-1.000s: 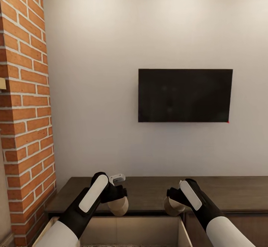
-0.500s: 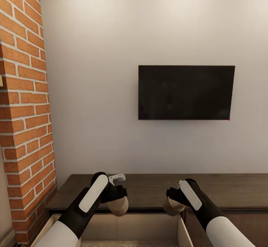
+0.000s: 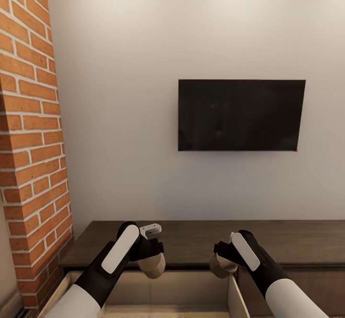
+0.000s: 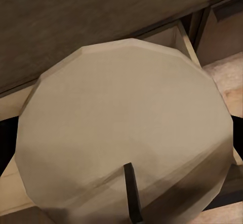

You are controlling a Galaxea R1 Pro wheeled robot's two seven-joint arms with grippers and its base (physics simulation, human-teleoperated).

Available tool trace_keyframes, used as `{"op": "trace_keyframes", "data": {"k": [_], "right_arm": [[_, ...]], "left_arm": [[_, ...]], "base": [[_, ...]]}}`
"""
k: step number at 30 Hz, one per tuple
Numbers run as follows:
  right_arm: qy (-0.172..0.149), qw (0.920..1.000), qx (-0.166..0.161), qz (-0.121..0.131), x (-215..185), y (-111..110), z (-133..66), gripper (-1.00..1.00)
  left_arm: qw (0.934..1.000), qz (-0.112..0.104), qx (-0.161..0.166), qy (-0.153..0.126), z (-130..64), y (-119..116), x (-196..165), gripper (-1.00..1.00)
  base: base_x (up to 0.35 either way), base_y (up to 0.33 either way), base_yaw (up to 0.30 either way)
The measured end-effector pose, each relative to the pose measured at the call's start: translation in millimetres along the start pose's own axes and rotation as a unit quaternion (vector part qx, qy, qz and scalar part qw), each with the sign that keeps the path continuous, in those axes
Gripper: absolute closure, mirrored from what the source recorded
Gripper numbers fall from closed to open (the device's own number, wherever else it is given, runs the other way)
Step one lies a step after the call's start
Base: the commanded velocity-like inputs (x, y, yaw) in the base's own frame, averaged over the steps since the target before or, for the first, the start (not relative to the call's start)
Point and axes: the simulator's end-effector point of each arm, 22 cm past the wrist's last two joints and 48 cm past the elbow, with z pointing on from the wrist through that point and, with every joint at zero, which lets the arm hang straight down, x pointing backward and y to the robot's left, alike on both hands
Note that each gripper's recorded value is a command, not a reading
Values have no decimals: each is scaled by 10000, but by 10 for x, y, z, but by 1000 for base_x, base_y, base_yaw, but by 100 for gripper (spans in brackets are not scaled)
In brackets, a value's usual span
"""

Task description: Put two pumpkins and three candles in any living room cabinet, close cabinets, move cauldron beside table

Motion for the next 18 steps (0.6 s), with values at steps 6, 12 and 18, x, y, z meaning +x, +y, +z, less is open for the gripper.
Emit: {"op": "trace_keyframes", "data": {"k": [6,12,18], "right_arm": [[47,10000,19,0,31,-13,42,100],[92,10000,36,1,59,-24,83,100],[142,9999,56,0,94,-38,125,100]], "left_arm": [[10000,-7,-5,43,38,9,18,100],[10000,-17,-13,90,79,21,39,100],[9999,-26,-23,139,120,33,62,100]], "base": [[0,0,0],[0,0,0],[0,0,0]]}}
